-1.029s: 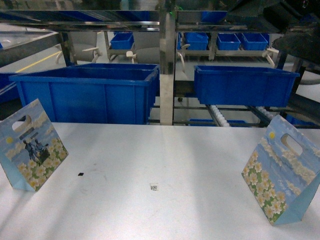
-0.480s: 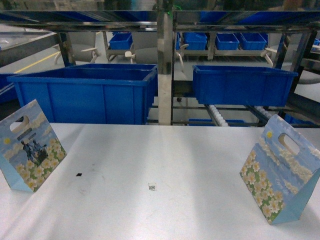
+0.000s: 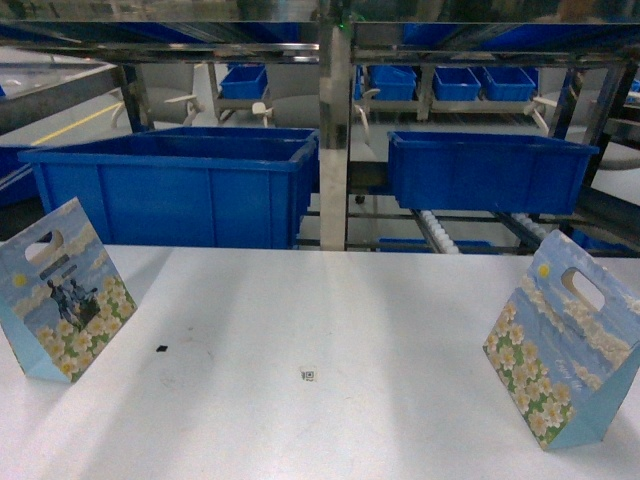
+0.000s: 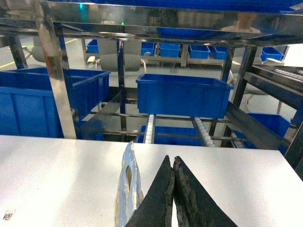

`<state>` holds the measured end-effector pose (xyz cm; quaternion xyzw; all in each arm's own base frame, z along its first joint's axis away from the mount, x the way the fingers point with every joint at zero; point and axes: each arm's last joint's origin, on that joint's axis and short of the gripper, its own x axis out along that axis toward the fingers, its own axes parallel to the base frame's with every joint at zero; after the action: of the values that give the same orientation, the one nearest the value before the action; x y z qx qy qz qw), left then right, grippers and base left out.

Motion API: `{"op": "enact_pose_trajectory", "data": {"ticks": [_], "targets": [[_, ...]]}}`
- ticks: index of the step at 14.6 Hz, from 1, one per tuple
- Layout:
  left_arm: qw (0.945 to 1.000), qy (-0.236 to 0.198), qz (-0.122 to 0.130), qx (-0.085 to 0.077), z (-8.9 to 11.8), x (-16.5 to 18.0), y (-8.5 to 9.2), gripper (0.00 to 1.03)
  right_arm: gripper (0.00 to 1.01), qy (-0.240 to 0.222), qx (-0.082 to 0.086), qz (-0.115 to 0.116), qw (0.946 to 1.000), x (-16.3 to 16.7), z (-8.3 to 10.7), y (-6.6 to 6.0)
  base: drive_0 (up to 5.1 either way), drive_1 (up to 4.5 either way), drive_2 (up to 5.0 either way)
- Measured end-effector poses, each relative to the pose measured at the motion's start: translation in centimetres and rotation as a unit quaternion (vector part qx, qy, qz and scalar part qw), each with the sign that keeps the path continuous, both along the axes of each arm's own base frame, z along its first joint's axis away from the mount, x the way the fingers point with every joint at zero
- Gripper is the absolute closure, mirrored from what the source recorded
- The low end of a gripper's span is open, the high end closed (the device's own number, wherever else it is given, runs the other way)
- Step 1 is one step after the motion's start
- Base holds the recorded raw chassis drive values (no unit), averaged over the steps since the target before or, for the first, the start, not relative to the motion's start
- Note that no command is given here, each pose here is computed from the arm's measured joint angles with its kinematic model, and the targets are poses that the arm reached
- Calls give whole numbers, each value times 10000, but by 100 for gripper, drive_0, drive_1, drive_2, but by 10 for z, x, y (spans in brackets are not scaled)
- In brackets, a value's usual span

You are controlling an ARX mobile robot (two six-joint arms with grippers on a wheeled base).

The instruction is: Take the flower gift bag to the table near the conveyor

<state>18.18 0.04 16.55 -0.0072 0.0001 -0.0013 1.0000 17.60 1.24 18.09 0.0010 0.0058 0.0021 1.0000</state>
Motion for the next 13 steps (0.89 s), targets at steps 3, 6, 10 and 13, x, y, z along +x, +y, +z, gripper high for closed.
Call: {"op": "enact_pose_trajectory", "data": {"ticks": [3,6,10,13], "targets": [[10000,19,17,0,-1,-20,0,101,99,-4,1,-61,10000,-19,-6,-13,0,0,0],[10000,31,15,0,0,-40,0,101,99,-47,1,-19,10000,-37,-15,-12,0,0,0],[10000,-40,15,-2,4,-50,0,101,99,-80,1,-19,10000,-47,-12,-12,0,0,0],[10000,-74,15,-2,6,-58,0,101,99,-114,1,-19,9999,-54,-10,-12,0,0,0]]}}
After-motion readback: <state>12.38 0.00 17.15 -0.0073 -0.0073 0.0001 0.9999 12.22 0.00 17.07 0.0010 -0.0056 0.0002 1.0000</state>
